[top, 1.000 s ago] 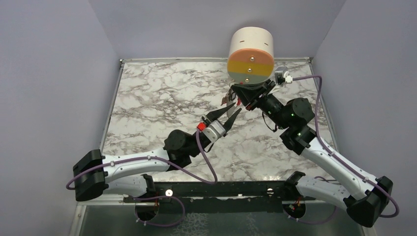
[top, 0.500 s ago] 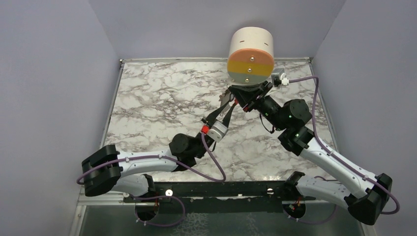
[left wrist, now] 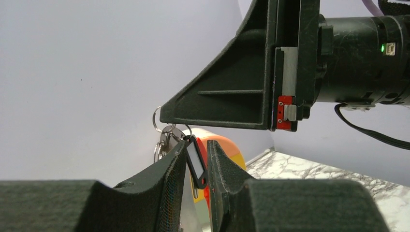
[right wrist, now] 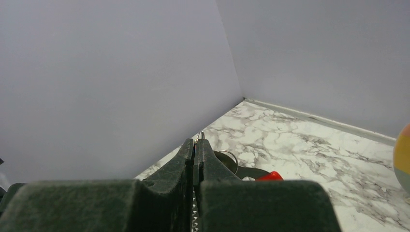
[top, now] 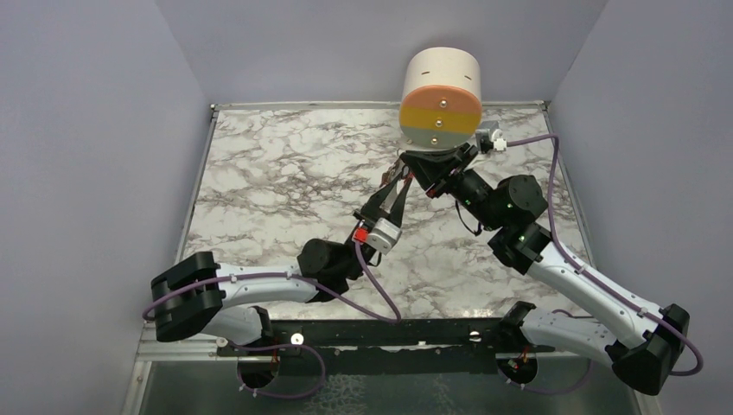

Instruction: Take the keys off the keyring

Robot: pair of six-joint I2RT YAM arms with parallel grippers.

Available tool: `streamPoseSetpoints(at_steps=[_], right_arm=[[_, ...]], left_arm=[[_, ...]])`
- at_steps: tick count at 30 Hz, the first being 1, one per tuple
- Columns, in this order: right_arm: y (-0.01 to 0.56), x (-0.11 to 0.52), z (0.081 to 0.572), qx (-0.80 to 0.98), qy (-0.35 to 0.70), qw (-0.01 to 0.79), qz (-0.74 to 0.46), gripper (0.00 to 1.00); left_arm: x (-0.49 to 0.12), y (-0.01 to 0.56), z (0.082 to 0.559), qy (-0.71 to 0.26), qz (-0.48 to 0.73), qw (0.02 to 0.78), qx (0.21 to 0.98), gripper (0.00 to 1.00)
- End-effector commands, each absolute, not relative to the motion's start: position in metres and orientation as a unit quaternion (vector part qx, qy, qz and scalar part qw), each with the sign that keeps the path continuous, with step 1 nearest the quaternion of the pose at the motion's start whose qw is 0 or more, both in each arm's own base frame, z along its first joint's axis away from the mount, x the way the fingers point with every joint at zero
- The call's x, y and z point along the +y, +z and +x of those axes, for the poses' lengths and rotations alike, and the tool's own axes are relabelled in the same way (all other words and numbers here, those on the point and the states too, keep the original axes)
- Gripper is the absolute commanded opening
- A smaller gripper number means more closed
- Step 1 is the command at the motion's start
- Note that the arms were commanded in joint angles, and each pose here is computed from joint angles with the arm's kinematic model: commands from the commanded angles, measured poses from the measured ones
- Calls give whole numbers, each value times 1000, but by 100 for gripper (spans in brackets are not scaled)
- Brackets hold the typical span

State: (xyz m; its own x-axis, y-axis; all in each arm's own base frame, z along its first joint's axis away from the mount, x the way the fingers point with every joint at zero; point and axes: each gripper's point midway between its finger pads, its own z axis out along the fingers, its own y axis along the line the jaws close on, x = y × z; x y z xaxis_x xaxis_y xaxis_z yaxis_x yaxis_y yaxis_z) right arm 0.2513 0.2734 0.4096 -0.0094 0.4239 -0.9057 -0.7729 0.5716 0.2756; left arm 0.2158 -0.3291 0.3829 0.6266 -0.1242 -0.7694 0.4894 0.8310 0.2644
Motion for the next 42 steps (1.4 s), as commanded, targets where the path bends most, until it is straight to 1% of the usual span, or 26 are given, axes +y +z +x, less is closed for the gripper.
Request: streamPoseSetpoints(at_steps=[1, 11, 25, 35, 42], right_arm=[[430, 271, 245, 533, 445, 704, -150, 2], [431, 273, 238, 530, 452, 700, -155, 2], [432, 273, 236, 527, 452, 702, -157, 2], [436, 275, 229, 522, 463, 697, -166, 2], [437, 274, 226, 520, 462, 699, -167, 2]], left_arm=[[-328, 388, 215, -172, 218, 880, 386, 24], [-331, 389, 217, -152, 209, 890, 374, 24], [-325, 397, 196, -108, 212, 907, 348, 24], [-316, 406, 202, -55, 196, 918, 341, 24], [-320, 414, 203, -42, 210, 916, 341, 23]])
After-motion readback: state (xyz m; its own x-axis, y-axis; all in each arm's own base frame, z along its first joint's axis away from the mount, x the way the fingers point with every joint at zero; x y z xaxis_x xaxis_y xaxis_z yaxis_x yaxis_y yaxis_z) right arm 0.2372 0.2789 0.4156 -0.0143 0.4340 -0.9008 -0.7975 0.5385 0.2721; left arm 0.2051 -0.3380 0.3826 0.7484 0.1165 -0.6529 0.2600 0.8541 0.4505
